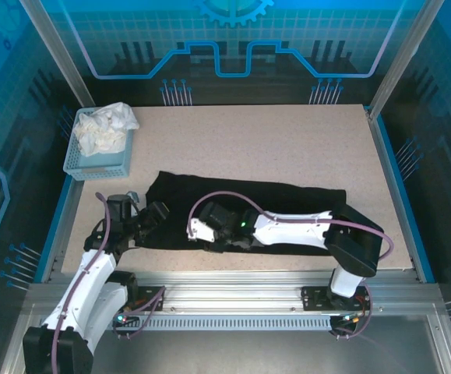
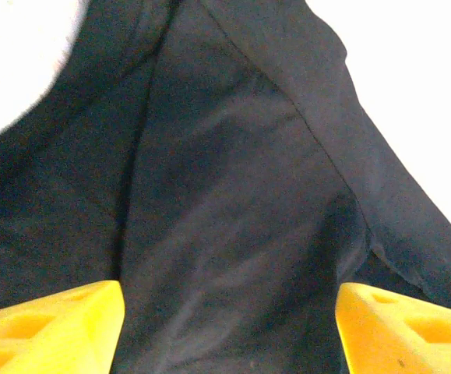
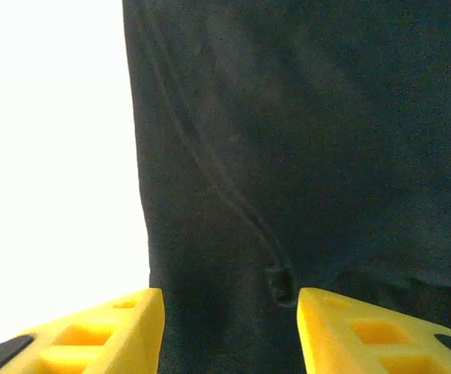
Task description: Fold the inside-out t-shirt
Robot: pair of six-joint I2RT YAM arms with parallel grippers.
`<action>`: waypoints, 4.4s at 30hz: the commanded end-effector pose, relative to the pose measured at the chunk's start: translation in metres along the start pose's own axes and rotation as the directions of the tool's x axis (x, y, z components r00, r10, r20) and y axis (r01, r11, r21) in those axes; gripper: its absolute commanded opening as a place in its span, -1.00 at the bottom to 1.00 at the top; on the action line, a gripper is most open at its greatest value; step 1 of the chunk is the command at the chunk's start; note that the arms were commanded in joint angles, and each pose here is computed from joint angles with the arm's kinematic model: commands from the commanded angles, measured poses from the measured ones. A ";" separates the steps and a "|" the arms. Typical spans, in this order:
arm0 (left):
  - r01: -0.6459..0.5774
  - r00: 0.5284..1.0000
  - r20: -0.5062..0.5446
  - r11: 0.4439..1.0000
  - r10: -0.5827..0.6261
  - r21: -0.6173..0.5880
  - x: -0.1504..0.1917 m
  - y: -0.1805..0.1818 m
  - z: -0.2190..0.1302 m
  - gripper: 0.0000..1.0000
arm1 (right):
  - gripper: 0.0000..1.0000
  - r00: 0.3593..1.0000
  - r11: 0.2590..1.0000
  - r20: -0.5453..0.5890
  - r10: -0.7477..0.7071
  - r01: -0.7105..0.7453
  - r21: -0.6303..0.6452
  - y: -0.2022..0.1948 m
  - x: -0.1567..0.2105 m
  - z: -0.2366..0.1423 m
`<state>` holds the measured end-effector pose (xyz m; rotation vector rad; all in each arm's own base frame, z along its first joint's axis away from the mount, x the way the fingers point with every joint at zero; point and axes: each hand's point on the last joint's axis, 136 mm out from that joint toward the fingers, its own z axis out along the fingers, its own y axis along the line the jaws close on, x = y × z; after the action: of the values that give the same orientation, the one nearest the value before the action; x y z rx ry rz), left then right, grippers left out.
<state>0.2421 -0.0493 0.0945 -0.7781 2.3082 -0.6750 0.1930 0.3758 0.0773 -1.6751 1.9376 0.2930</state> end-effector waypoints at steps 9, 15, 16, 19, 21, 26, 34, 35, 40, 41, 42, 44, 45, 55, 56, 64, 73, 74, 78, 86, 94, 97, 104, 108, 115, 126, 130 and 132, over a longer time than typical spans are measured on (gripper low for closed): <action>-0.122 0.987 0.076 0.963 0.144 -0.240 -0.079 0.005 0.055 0.81 | 0.04 0.772 0.812 0.259 0.581 -0.524 -0.259 -0.072 -0.029 -0.017; -0.150 0.988 -0.077 0.944 0.133 -0.294 -0.073 0.017 0.092 0.95 | 0.05 0.714 0.774 0.300 0.633 -0.573 -0.269 -0.088 -0.011 -0.032; -0.149 0.987 -0.100 0.944 0.125 -0.294 -0.070 0.018 0.097 0.96 | 0.06 0.712 0.767 0.286 0.641 -0.583 -0.268 -0.084 -0.001 -0.030; -0.147 0.981 -0.165 0.943 0.100 -0.298 -0.060 0.024 0.108 0.98 | 0.06 0.695 0.757 0.300 0.653 -0.597 -0.266 -0.086 0.006 -0.034; -0.143 0.975 -0.203 0.949 0.087 -0.279 -0.052 0.024 0.114 0.97 | 0.07 0.686 0.752 0.308 0.659 -0.602 -0.268 -0.086 0.009 -0.036; -0.146 0.949 -0.301 0.977 0.094 -0.155 -0.022 0.003 0.118 0.76 | 0.07 0.674 0.740 0.305 0.672 -0.619 -0.261 -0.087 0.016 -0.035; -0.147 0.923 -0.366 0.988 0.122 -0.041 0.021 -0.017 0.115 0.28 | 0.08 0.660 0.723 0.295 0.691 -0.638 -0.266 -0.090 0.016 -0.030; -0.145 0.923 -0.366 0.988 0.120 -0.043 0.023 -0.016 0.115 0.21 | 0.08 0.659 0.721 0.294 0.693 -0.640 -0.266 -0.091 0.016 -0.029; -0.150 0.926 -0.359 0.987 0.117 -0.064 0.024 -0.008 0.119 -0.31 | 0.08 0.656 0.713 0.278 0.702 -0.649 -0.266 -0.091 0.018 -0.024; -0.150 0.927 -0.356 0.987 0.120 -0.058 0.023 -0.010 0.119 -0.41 | 0.08 0.656 0.711 0.274 0.703 -0.653 -0.261 -0.091 0.019 -0.023; -0.148 0.926 -0.357 0.988 0.121 -0.051 0.024 -0.011 0.119 -0.50 | 0.08 0.656 0.710 0.272 0.704 -0.656 -0.255 -0.092 0.021 -0.022; -0.151 0.928 -0.347 0.988 0.134 -0.023 0.022 -0.016 0.118 -0.74 | 0.08 0.656 0.708 0.266 0.706 -0.662 -0.247 -0.092 0.023 -0.020; -0.153 0.931 -0.337 0.988 0.142 -0.005 0.021 -0.019 0.118 -0.86 | 0.08 0.655 0.705 0.262 0.709 -0.665 -0.245 -0.093 0.024 -0.019; -0.102 0.983 -0.149 0.994 0.104 0.025 -0.020 -0.032 0.086 -1.00 | 0.08 0.635 0.694 0.292 0.715 -0.695 -0.186 -0.113 0.037 -0.032; -0.114 0.986 -0.120 0.993 0.112 -0.013 -0.029 -0.030 0.079 -1.00 | 0.08 0.628 0.689 0.301 0.717 -0.702 -0.177 -0.117 0.039 -0.036; -0.243 0.956 0.073 0.907 0.284 -0.343 -0.111 -0.015 0.025 -1.00 | 0.09 0.526 0.597 0.332 0.783 -0.785 -0.165 -0.145 0.058 -0.049; -0.234 0.867 0.186 0.706 0.463 -0.668 -0.204 -0.014 -0.037 -1.00 | 0.10 0.439 0.483 0.346 0.829 -0.875 -0.047 -0.163 0.101 -0.072; -0.240 0.860 0.185 0.697 0.475 -0.675 -0.207 -0.019 -0.039 -1.00 | 0.10 0.436 0.471 0.350 0.829 -0.882 -0.017 -0.165 0.107 -0.076; -0.288 0.849 0.166 0.702 0.502 -0.651 -0.198 -0.037 -0.033 -1.00 | 0.13 0.418 0.431 0.374 0.828 -0.901 0.053 -0.169 0.126 -0.088; -0.414 0.853 0.083 0.765 0.516 -0.493 -0.144 -0.090 -0.011 -1.00 | 0.16 0.387 0.387 0.380 0.840 -0.919 0.079 -0.173 0.140 -0.098; -0.485 0.874 -0.058 0.855 0.483 -0.186 -0.038 -0.175 0.043 -1.00 | 0.18 0.370 0.346 0.408 0.835 -0.929 0.133 -0.180 0.153 -0.116; -0.500 0.863 -0.117 0.864 0.491 -0.064 0.007 -0.214 0.073 -1.00 | 0.18 0.364 0.326 0.427 0.828 -0.931 0.162 -0.181 0.161 -0.128; -0.382 0.815 -0.336 0.873 0.472 0.302 0.107 -0.311 0.129 -0.11 | 0.22 0.338 0.248 0.475 0.812 -0.938 0.243 -0.180 0.186 -0.154; -0.369 0.817 -0.284 0.833 0.502 0.412 0.098 -0.331 0.101 0.16 | 0.25 0.298 0.208 0.503 0.811 -0.951 0.227 -0.181 0.194 -0.157; -0.401 0.887 -0.169 0.899 0.429 0.177 0.028 -0.202 0.064 0.31 | 0.27 0.352 0.372 0.431 0.831 -0.927 0.040 -0.186 0.132 -0.124; -0.586 0.750 -0.337 0.808 0.569 0.060 0.113 -0.133 0.061 0.33 | 0.34 0.374 0.391 0.236 0.897 -0.920 -0.028 -0.196 0.081 -0.048; -0.641 0.712 -0.349 0.767 0.609 0.030 0.131 -0.125 0.071 0.32 | 0.25 0.348 0.358 0.192 0.918 -0.934 -0.015 -0.195 0.089 -0.028; -0.672 0.693 -0.347 0.741 0.632 0.010 0.134 -0.124 0.077 0.29 | 0.18 0.344 0.351 0.168 0.924 -0.936 -0.014 -0.192 0.090 -0.020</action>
<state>0.2499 -0.2517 0.0797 0.1556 2.7002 -0.4710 0.3681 0.2477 0.0913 -0.2415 2.4841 0.7147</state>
